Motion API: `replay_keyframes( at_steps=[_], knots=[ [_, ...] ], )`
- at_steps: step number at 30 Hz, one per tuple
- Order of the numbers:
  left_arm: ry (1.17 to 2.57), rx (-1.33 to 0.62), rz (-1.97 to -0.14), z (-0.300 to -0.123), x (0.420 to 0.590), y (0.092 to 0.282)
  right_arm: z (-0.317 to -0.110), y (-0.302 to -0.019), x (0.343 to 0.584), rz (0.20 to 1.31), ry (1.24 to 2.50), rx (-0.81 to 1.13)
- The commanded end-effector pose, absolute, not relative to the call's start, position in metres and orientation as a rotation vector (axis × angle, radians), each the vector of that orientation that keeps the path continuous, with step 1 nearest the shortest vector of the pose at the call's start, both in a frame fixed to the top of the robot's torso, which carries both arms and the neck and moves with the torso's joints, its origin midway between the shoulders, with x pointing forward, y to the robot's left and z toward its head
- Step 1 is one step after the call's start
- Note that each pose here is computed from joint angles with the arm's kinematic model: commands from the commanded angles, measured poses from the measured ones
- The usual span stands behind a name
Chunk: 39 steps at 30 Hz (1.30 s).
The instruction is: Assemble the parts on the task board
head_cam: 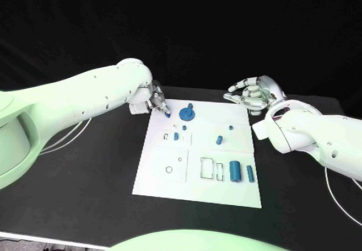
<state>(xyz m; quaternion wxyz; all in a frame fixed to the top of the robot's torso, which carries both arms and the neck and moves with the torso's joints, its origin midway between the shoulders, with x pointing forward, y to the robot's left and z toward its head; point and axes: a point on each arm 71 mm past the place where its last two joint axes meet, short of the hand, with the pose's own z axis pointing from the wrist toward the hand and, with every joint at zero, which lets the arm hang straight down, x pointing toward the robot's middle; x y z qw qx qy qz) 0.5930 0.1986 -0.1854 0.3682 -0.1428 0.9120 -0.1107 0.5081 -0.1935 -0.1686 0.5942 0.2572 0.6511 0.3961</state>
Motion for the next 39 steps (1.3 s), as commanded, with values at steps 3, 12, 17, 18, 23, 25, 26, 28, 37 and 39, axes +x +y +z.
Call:
replay_keyframes(
  at_steps=[3,12,17,18,23,25,26,28,37,39],
  knots=[
    [2.329,-0.389,-0.328,-0.184,0.592,0.199,-0.169,-0.192,0.508,0.931,1.522,0.578],
    [2.289,-0.468,-0.412,-0.179,0.581,0.208,-0.169,-0.194,0.508,0.926,1.52,0.581],
    [2.258,-0.483,-0.456,-0.173,0.568,0.214,-0.169,-0.196,0.508,0.922,1.518,0.583],
    [2.252,-0.483,-0.461,-0.172,0.566,0.215,-0.169,-0.196,0.508,0.921,1.517,0.583],
    [2.218,-0.468,-0.482,-0.168,0.552,0.217,-0.169,-0.199,0.508,0.917,1.515,0.586],
    [2.21,-0.458,-0.485,-0.167,0.548,0.216,-0.169,-0.199,0.508,0.916,1.515,0.586],
    [2.204,-0.45,-0.486,-0.167,0.545,0.216,-0.169,-0.199,0.508,0.915,1.514,0.587],
    [2.196,-0.437,-0.486,-0.168,0.541,0.215,-0.169,-0.2,0.508,0.915,1.512,0.587],
    [2.195,-0.369,-0.452,-0.18,0.521,0.21,-0.169,-0.202,0.509,0.909,1.509,0.59],
    [2.211,-0.349,-0.447,-0.185,0.517,0.207,-0.17,-0.202,0.509,0.909,1.509,0.59]
  ],
)
